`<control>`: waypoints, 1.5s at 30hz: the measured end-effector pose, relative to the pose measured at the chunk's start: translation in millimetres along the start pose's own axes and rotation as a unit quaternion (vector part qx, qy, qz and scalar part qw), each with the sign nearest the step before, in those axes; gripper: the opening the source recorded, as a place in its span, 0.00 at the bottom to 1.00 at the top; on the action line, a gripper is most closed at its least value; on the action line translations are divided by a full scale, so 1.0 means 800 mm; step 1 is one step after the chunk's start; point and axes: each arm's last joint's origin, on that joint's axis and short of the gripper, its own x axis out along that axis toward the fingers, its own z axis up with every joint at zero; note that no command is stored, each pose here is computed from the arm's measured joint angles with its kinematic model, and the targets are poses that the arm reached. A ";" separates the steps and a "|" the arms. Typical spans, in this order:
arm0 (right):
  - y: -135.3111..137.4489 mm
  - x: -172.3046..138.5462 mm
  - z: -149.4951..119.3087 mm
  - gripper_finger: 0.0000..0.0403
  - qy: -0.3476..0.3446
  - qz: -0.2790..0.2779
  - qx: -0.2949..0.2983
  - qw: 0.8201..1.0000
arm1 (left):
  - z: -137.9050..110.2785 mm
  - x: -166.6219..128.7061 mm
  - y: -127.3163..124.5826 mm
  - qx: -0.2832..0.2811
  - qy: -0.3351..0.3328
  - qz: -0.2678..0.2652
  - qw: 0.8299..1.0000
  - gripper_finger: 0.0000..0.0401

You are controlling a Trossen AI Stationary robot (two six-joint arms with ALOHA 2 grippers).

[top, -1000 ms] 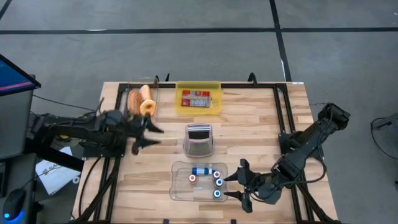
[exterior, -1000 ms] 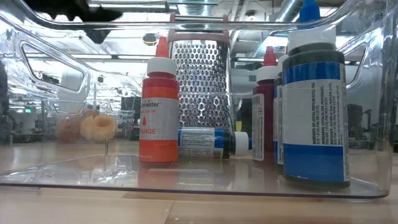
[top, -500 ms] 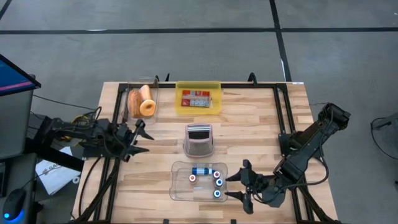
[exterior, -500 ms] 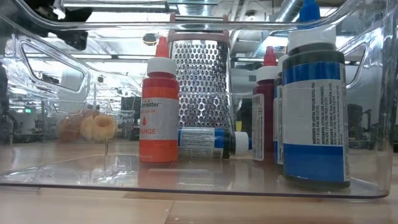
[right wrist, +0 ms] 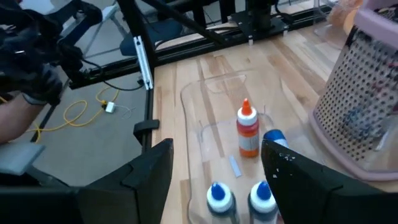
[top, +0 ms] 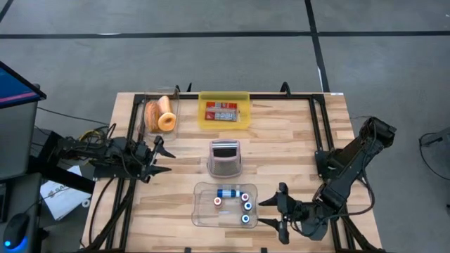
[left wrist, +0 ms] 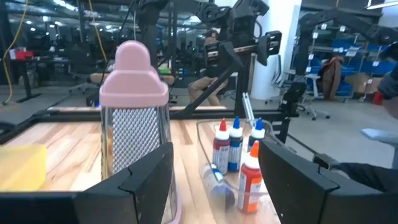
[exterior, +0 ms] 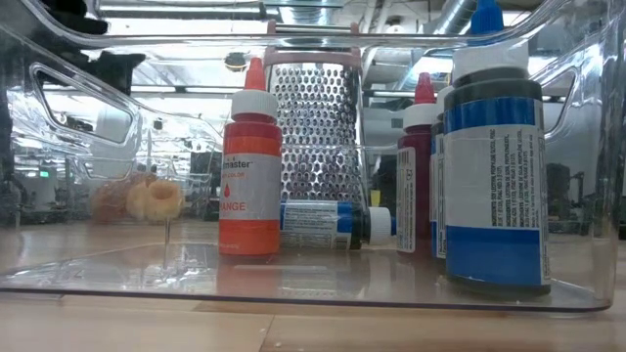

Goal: Pick & Place Food Item
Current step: Return to Home Position

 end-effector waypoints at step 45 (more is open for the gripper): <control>-0.080 0.170 -0.049 0.58 0.020 0.126 -0.046 0.991 | -0.003 0.001 0.001 -0.031 0.001 0.013 0.999 0.58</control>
